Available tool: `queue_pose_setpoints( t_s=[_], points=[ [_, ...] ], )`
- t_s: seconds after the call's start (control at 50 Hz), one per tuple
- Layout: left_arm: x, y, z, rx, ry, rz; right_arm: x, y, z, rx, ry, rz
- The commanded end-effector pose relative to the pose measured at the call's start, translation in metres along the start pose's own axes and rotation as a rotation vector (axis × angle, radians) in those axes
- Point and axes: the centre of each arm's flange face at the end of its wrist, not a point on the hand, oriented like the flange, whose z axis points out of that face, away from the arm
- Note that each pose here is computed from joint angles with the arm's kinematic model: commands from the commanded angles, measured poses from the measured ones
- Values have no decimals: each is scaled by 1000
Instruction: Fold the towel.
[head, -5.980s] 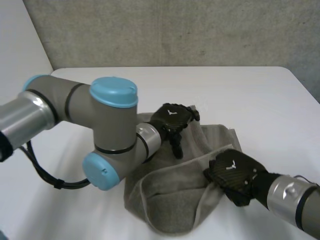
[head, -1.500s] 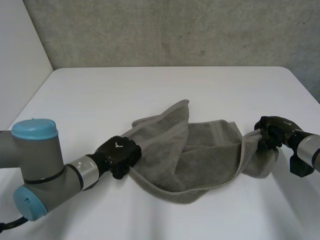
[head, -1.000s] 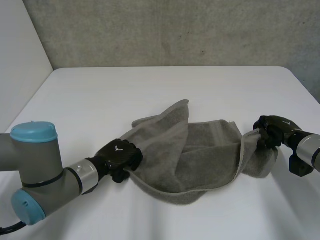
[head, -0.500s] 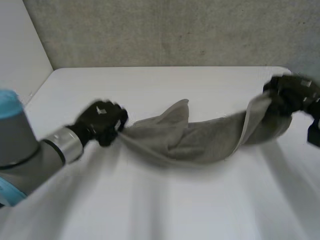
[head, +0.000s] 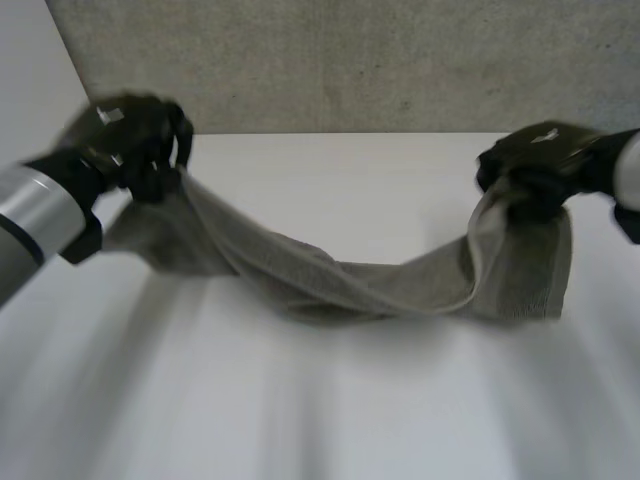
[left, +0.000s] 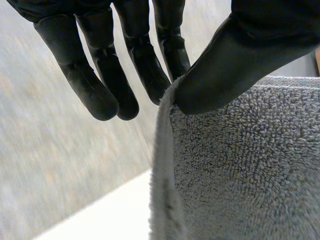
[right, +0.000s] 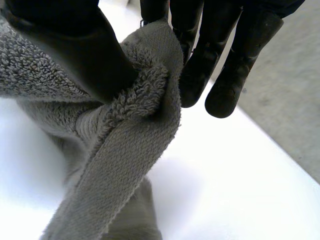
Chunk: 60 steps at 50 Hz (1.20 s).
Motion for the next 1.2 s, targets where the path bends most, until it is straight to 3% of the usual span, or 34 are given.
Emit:
queue_pose_setpoints(
  t_s=[0.02, 0.06, 0.08, 0.16, 0.18, 0.2, 0.22, 0.26, 0.28, 0.32, 0.36, 0.48, 0.62, 0.64, 0.72, 0.78, 0.82, 0.9, 1.0, 1.2],
  points=[
    [-2, 50, 35, -186, 8, 173, -22, -14, 33, 121, 71, -151],
    [-3, 50, 44, -183, -11, 209, -17, -35, 44, 293, 151, -196],
    [-5, 42, 55, -154, -39, 238, -17, -35, 44, 294, 151, -196],
    [-19, 14, 76, -51, -118, 264, 1, -81, 53, 660, 330, -247],
    [-27, -9, 84, 37, -164, 276, 1, -81, 53, 662, 330, -247],
    [-34, -37, 91, 154, -211, 282, 8, -98, 48, 803, 388, -256],
    [-34, -37, 92, 155, -211, 282, 18, -118, 34, 960, 457, -259],
    [-47, -88, 96, 401, -304, 251, 26, -132, 20, 1069, 500, -251],
    [-47, -88, 96, 402, -305, 250, 29, -145, 5, 1173, 528, -231],
    [-50, -106, 94, 498, -327, 219, 32, -149, -3, 1203, 538, -195],
    [-56, -129, 89, 632, -352, 175, 34, -148, -3, 1189, 528, -164],
    [-49, -120, 89, 637, -337, 168, 24, -114, 33, 960, 388, -96],
    [-34, -18, 92, 345, -244, 131, 4, -76, 66, 806, 255, -120],
    [-34, -17, 92, 345, -244, 130, -4, -59, 76, 749, 213, -124],
    [-19, 53, 79, 169, -139, 115, -26, -1, 101, 584, 87, -149],
    [-10, 97, 64, 55, -99, 146, -33, 20, 109, 531, 54, -162],
    [-6, 114, 55, 6, -82, 178, -42, 57, 118, 438, 22, -192],
    [8, 147, 27, -116, -39, 280, -46, 84, 118, 364, 22, -231],
    [19, 159, 7, -176, -9, 333, -46, 112, 111, 275, 21, -245],
    [25, 156, -5, -173, 3, 335, -47, 131, 79, 31, 4, -130]
  ],
)
